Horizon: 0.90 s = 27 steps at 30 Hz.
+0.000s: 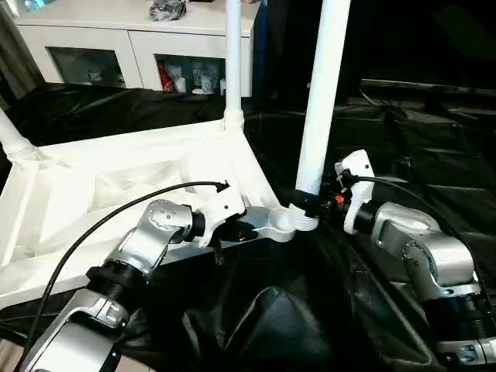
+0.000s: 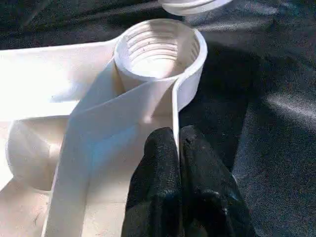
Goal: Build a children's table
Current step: Insert table leg to table base
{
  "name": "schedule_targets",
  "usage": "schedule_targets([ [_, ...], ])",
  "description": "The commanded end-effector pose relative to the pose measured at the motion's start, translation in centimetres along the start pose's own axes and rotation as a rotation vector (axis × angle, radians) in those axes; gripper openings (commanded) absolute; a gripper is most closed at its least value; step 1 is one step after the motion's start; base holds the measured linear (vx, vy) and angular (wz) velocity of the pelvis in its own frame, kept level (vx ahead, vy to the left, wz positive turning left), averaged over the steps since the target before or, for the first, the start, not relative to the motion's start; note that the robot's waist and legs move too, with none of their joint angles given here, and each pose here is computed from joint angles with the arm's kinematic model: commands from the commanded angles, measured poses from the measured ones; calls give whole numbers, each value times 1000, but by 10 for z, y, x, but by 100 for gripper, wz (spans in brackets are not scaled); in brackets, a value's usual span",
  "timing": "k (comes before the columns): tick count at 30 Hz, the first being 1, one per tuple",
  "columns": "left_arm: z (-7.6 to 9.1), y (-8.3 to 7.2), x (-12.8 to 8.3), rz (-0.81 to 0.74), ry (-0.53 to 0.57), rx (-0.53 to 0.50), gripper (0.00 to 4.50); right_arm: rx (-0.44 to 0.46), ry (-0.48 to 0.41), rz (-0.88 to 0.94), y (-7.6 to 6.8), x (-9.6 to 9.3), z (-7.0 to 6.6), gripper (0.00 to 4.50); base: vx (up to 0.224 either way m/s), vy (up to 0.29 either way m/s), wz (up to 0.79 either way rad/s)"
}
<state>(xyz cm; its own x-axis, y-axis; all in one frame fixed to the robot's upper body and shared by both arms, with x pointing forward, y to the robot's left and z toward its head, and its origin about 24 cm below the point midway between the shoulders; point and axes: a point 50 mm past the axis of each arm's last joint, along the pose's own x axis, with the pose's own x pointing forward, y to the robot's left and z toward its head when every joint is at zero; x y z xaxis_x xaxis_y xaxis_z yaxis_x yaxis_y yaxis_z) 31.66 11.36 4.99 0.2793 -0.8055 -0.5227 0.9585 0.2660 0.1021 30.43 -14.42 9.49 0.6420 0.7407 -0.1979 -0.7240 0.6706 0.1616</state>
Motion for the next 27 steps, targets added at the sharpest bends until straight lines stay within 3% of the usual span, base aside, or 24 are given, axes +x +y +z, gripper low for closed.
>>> schedule_targets([
  [1,2,3,-8,38,9,28,0,-16,-22,9,3,-1,7,190,0,0,0],
  [3,2,3,-8,40,9,29,0,-16,-23,9,3,-1,7,190,0,0,0],
  [6,0,0,-9,29,-6,-14,57,-15,-25,8,3,-1,7,190,0,0,0],
  [12,-3,1,-11,47,35,-19,86,-14,-27,7,2,-1,8,190,0,0,0],
  [14,-4,0,-12,37,30,-28,34,-12,-28,11,3,0,8,190,0,0,0],
  [17,-4,0,-12,39,31,-31,41,-9,-29,13,4,1,8,190,0,0,0],
  [19,-4,0,-13,43,35,-30,2,-8,-31,17,5,2,8,190,0,0,0],
  [27,0,-3,-15,24,12,-36,0,-1,-37,25,6,4,9,190,0,0,0],
])
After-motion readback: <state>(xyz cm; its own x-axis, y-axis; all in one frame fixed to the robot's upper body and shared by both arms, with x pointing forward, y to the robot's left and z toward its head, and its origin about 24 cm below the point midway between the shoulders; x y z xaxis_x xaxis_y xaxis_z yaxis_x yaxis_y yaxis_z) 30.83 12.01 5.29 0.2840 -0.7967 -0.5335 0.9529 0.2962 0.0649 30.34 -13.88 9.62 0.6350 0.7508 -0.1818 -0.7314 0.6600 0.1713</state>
